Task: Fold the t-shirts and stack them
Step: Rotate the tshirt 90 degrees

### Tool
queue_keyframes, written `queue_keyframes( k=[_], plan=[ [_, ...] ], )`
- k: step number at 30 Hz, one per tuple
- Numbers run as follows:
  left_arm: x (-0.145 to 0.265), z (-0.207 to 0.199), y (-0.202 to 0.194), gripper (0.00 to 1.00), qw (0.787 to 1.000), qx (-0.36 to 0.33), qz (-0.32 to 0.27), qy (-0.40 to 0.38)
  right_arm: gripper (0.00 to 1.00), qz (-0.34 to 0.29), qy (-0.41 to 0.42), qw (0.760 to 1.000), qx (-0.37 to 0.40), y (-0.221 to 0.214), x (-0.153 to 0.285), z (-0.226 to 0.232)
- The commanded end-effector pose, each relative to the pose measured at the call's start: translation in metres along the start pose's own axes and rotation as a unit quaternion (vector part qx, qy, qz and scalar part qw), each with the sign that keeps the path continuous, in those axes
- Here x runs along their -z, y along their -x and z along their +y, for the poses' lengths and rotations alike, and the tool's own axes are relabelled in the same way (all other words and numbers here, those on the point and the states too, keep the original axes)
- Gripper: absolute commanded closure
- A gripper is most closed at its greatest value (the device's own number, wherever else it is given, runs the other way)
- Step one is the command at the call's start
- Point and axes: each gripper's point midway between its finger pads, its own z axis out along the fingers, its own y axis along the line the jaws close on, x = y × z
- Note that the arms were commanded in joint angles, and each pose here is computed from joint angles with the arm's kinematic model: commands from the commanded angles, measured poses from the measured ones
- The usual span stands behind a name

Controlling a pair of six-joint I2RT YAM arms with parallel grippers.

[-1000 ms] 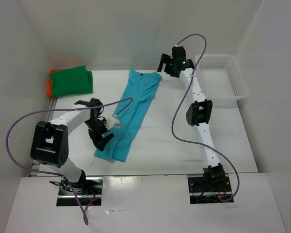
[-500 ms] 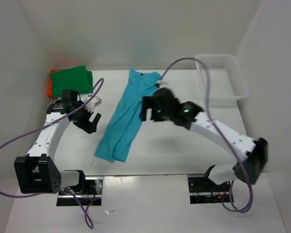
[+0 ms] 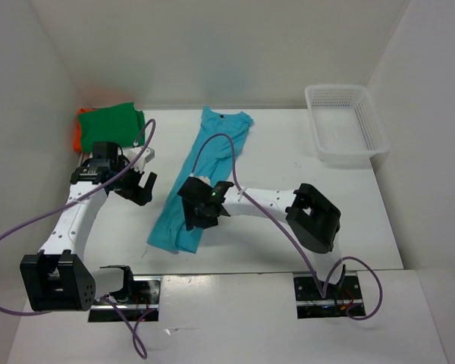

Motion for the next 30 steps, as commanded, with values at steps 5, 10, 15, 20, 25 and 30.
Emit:
queue_keyframes(
  k=[5, 10, 15, 20, 25, 30],
  plan=[
    [0.001, 0.001, 0.003, 0.01, 1.000, 0.001, -0.018, 0.004, 0.39, 0.053, 0.008, 0.998, 0.023, -0.016, -0.021, 0.016],
    [0.003, 0.002, 0.004, 0.01, 1.000, -0.006, -0.020, 0.011, 0.36, 0.062, -0.006, 0.998, 0.004, -0.020, -0.026, 0.007],
    [0.003, 0.003, 0.004, 0.01, 1.000, -0.011, -0.020, 0.011, 0.60, 0.115, -0.034, 0.993, 0.015, -0.047, -0.044, -0.012],
    [0.005, -0.007, 0.001, 0.01, 0.999, -0.050, -0.015, -0.010, 1.00, 0.113, -0.034, 0.991, -0.064, -0.053, -0.016, -0.066],
    [0.010, -0.034, 0.022, 0.01, 0.972, -0.232, -0.023, -0.026, 1.00, 0.097, -0.050, 0.988, -0.108, -0.054, 0.019, -0.118],
    [0.003, -0.088, 0.033, 0.01, 0.878, -0.473, -0.014, -0.073, 0.91, 0.117, -0.040, 0.986, -0.113, -0.085, 0.043, -0.147]
  ],
)
